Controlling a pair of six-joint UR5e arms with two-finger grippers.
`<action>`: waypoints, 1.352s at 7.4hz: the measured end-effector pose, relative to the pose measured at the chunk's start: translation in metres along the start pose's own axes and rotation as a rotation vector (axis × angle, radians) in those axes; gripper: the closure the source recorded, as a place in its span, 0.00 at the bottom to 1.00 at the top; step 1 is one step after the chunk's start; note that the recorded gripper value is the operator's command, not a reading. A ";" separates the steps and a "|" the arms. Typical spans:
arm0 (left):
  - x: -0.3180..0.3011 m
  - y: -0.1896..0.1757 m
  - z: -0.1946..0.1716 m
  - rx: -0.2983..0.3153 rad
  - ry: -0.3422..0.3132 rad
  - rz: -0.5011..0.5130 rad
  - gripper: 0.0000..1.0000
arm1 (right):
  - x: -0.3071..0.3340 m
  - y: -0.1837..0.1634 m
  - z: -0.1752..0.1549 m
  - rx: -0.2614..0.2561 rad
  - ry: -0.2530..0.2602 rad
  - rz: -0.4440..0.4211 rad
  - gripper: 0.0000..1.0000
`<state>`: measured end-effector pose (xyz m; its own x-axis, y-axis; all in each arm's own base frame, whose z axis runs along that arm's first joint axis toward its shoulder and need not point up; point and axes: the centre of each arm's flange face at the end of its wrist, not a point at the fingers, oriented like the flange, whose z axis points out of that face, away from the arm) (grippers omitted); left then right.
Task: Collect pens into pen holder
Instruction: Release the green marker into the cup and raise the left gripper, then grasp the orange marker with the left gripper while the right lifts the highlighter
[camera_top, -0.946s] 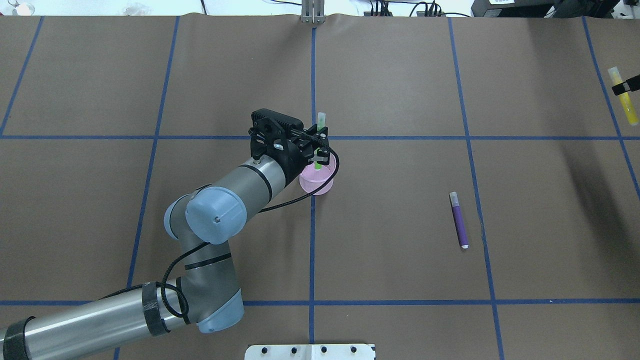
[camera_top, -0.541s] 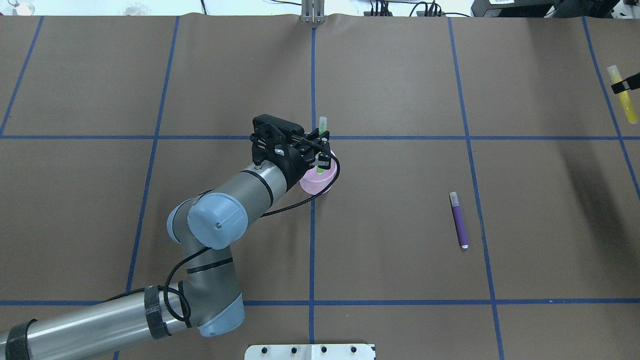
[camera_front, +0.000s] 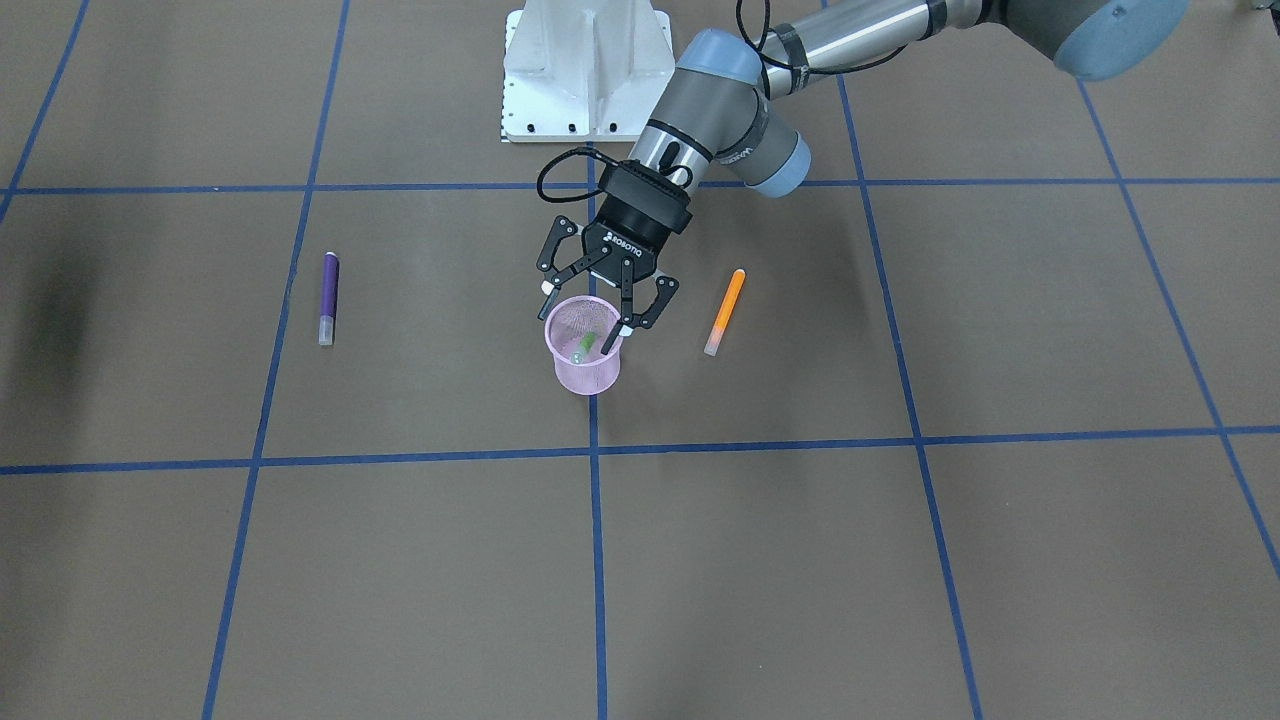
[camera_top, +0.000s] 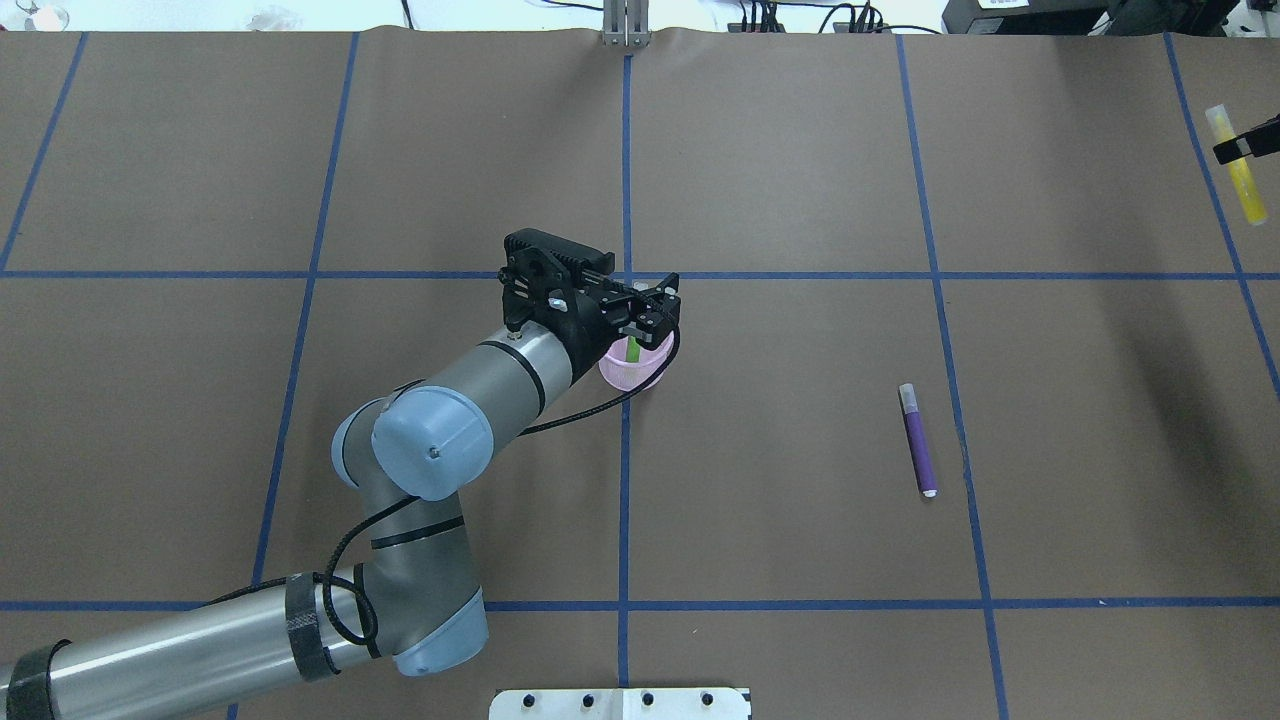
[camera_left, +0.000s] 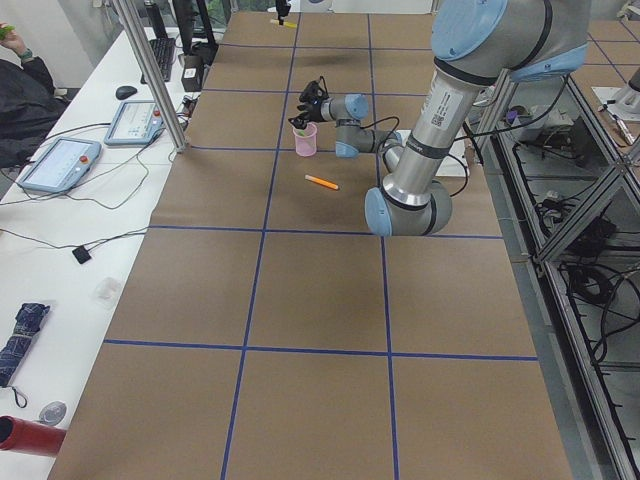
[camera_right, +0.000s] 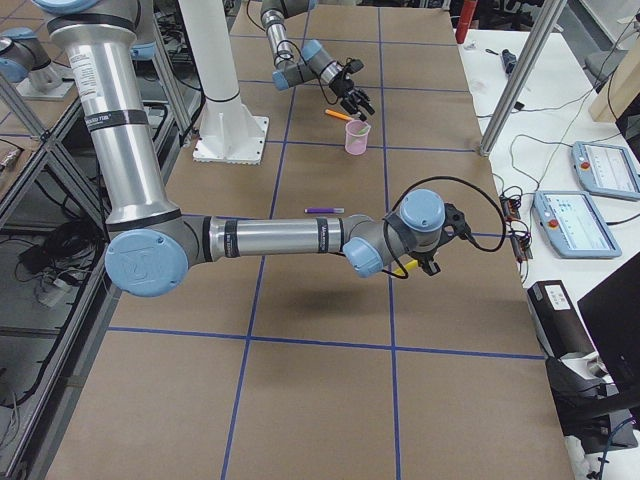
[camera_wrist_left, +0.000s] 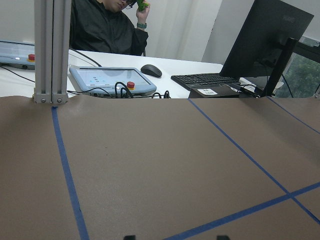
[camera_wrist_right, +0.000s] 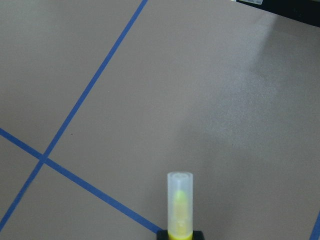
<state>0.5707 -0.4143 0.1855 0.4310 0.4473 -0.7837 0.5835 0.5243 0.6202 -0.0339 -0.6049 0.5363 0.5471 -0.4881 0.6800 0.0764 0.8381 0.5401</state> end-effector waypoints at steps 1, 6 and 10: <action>-0.002 -0.003 -0.001 0.001 0.001 0.000 0.03 | -0.011 -0.015 -0.008 0.022 -0.001 -0.027 1.00; -0.037 -0.097 -0.043 -0.302 -0.074 0.034 0.02 | -0.087 -0.079 -0.061 0.153 -0.015 -0.076 1.00; -0.068 -0.126 -0.071 -0.663 -0.141 -0.028 0.02 | -0.119 -0.094 -0.062 0.265 -0.022 -0.055 1.00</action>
<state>0.4188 -0.4596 0.1633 0.5336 0.3518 -0.7691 0.0695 0.8880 0.4545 -0.0550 -0.6103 0.3741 0.5294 -0.5387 0.6554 -0.1173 0.7186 0.6854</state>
